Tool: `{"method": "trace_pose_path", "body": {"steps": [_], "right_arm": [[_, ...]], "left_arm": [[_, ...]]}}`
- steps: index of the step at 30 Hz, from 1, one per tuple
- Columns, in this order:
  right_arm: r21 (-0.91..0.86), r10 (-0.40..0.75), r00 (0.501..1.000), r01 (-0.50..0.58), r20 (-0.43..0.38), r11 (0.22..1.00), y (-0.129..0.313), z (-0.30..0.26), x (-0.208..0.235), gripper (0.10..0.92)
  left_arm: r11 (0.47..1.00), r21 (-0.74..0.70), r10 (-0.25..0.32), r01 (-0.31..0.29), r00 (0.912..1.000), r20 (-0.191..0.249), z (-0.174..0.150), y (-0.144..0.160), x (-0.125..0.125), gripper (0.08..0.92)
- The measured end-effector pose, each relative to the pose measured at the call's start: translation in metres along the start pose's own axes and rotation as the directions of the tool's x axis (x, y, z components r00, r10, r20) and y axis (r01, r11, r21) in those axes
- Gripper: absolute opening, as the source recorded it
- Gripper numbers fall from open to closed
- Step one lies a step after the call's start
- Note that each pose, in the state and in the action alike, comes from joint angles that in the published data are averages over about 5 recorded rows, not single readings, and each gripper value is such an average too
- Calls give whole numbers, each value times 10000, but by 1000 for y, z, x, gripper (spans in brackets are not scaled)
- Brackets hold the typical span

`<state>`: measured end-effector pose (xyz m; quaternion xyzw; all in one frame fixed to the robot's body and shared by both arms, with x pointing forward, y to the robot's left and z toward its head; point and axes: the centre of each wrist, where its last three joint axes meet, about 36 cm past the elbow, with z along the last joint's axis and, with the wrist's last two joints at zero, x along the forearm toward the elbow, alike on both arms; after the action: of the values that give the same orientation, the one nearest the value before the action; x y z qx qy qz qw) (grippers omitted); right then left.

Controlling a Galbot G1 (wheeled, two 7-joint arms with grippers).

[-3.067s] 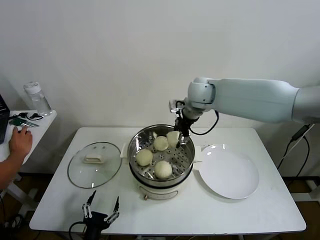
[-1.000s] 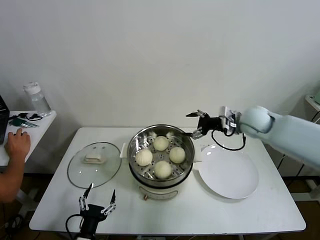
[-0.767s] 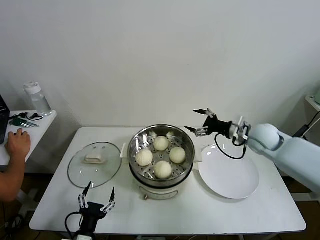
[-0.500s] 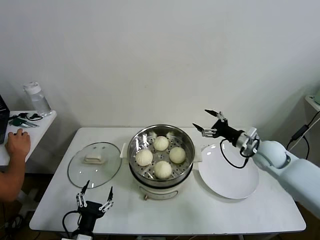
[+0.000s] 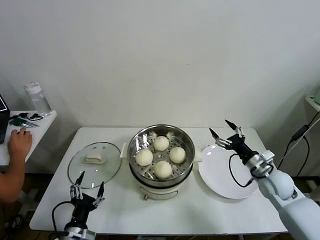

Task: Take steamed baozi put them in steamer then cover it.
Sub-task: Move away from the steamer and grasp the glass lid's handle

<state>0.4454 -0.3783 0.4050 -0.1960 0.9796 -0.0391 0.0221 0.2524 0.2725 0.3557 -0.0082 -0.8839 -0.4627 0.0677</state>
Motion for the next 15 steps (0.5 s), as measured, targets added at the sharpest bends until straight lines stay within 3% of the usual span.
{"method": "trace_pose_path", "body": {"steps": [6, 15], "right_arm": [[-364, 774, 9962, -788, -387, 9962, -1, 20, 32, 823], [-462, 1417, 9841, -1473, -1070, 9880, -4, 38, 65, 823]], "left_arm": [[9695, -2434, -254, 300, 9994, 222, 5, -4, -20, 823], [8611, -5033, -471, 719, 9970, 618, 27, -14, -65, 823]]}}
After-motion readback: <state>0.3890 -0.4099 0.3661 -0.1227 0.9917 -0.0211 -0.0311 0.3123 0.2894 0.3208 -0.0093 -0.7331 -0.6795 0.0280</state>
